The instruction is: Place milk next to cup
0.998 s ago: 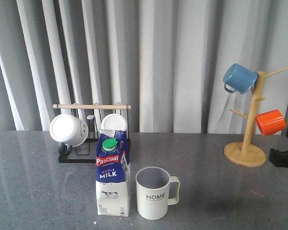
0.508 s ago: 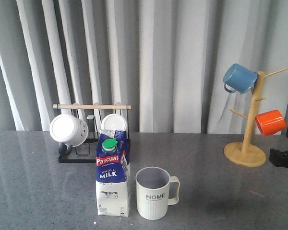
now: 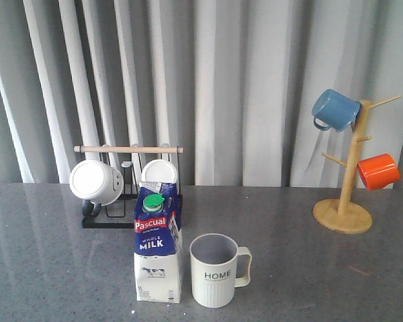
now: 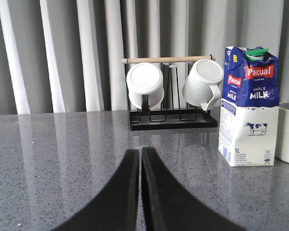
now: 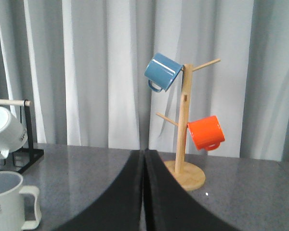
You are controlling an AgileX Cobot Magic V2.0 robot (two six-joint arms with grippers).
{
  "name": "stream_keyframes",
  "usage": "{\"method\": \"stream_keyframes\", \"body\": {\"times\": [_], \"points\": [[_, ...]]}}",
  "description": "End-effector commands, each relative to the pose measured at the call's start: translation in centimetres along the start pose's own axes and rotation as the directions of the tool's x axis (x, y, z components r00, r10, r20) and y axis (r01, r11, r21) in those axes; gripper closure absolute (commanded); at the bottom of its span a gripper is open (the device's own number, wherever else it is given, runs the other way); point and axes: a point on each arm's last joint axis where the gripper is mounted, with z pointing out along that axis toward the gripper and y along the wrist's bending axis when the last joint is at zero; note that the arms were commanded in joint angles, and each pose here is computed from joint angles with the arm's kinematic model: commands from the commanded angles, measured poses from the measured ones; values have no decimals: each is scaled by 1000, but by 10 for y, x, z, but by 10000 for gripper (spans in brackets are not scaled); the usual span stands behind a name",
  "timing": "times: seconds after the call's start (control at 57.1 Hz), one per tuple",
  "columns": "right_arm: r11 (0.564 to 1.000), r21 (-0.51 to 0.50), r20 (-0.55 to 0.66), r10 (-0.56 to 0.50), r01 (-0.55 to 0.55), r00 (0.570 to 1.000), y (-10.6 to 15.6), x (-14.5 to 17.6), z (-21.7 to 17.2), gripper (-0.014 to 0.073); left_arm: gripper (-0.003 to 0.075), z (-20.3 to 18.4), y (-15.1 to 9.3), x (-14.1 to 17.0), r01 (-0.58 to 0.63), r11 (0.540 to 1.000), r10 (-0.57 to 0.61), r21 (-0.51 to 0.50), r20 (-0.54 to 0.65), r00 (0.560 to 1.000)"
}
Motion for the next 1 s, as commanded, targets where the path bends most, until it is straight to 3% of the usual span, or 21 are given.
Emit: {"method": "stream_keyframes", "body": {"times": [0.0,0.193,0.35,0.981], "points": [[1000,-2,50,-10,10,999,0,16,-22,603,726,-2,0,-14,17,1000,-18,10,100,995],[1000,0,42,-5,5,999,0,78,-55,603,726,-2,0,-14,17,1000,-18,10,100,995],[1000,4,30,-5,4,1000,0,102,-63,603,726,-2,0,-14,17,1000,-18,10,100,995],[1000,11,1,27,-27,1000,-1,105,-65,603,726,-2,0,-14,17,1000,-18,10,100,995]]}}
